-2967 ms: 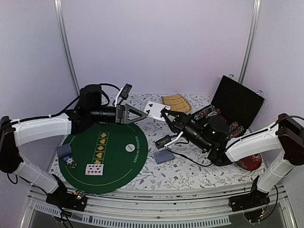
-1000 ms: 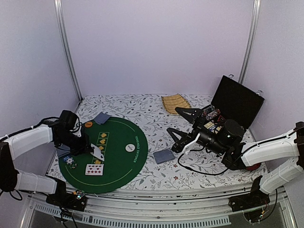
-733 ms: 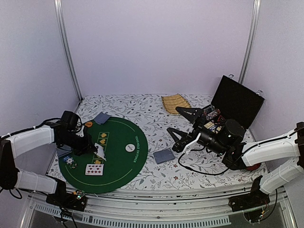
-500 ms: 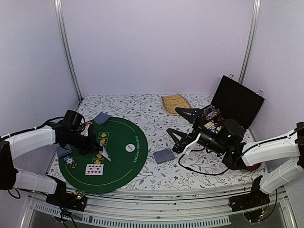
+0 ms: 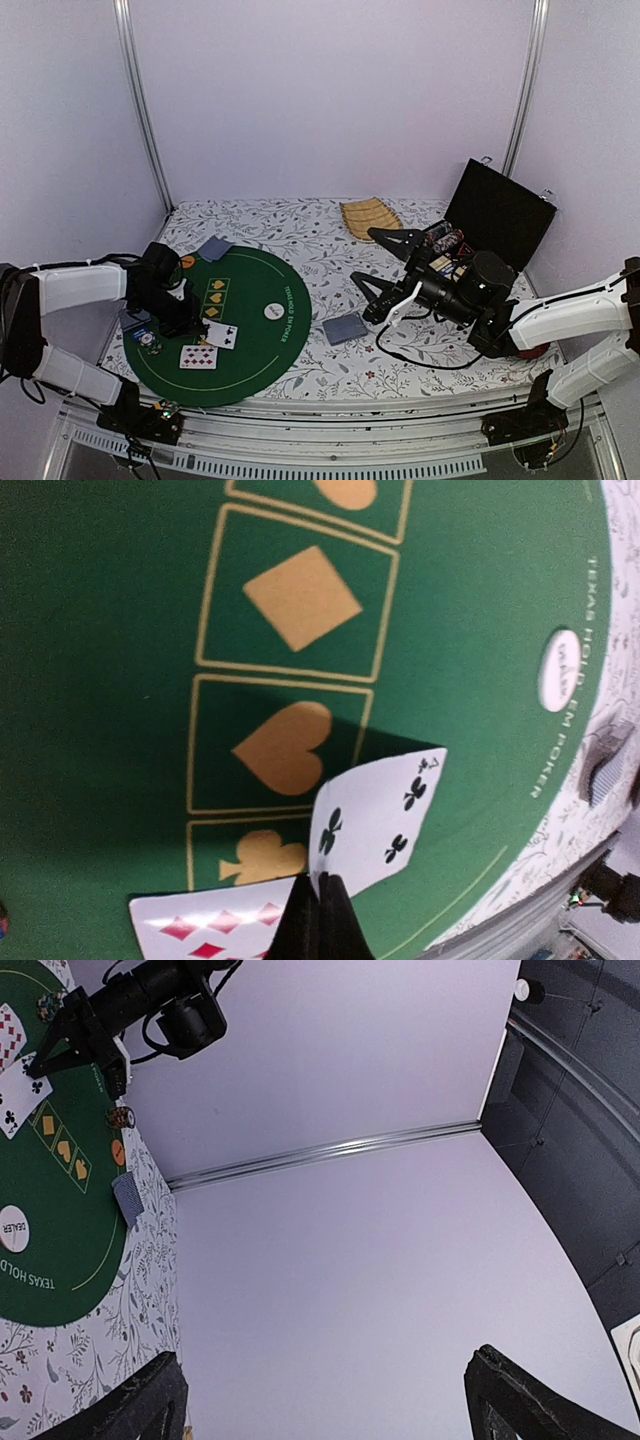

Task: Distribute texas hold em gaming equipment
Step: Distribute the poker card in the community card area.

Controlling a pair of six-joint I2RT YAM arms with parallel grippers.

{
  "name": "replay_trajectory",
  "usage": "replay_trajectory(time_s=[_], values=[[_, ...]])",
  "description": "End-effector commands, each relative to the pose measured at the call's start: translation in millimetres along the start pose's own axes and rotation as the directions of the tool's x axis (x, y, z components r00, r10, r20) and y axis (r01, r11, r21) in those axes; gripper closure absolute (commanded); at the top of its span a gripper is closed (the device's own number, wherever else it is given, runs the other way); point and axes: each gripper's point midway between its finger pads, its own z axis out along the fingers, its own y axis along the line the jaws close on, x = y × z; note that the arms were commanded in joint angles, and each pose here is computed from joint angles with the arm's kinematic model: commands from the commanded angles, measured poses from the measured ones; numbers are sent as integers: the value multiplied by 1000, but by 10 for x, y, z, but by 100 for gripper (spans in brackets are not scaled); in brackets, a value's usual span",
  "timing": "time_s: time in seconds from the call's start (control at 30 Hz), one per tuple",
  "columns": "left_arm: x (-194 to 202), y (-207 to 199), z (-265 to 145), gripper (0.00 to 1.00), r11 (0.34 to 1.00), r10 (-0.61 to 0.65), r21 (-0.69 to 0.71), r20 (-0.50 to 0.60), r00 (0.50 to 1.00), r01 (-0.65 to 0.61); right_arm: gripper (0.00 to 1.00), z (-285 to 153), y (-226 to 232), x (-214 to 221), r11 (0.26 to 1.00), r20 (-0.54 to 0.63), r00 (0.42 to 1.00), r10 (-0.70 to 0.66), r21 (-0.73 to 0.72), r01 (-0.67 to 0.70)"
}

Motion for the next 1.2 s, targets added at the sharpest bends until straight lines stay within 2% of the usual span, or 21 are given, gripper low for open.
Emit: replay_trajectory(time_s=[0.0,0.4,0.77,0.87,1.07,1.17], values=[[-10,209,-13,100,992,-12,-129,-3,1000,11,1,-46,-59,-10,1000,7,1000,23,9,-23],[-124,452,-60,100,956,2,-294,33,999,8,1,-63,-41,-7,1000,6,1000,27,-1,-27],[-129,498,-35,100,942,28,-333,-14,1000,-31,1,-59,-36,-23,1000,13,1000,27,-10,-27],[-147,508,-63,83,938,35,-346,-12,999,-37,1,-58,-41,-26,1000,14,1000,27,-11,-27],[-168,490,-97,58,936,52,-348,-10,999,-52,1,-53,-30,-29,999,17,999,29,-16,-28],[-197,492,-163,51,929,59,-365,1,998,-54,1,-50,-28,-32,999,18,999,29,-20,-29]])
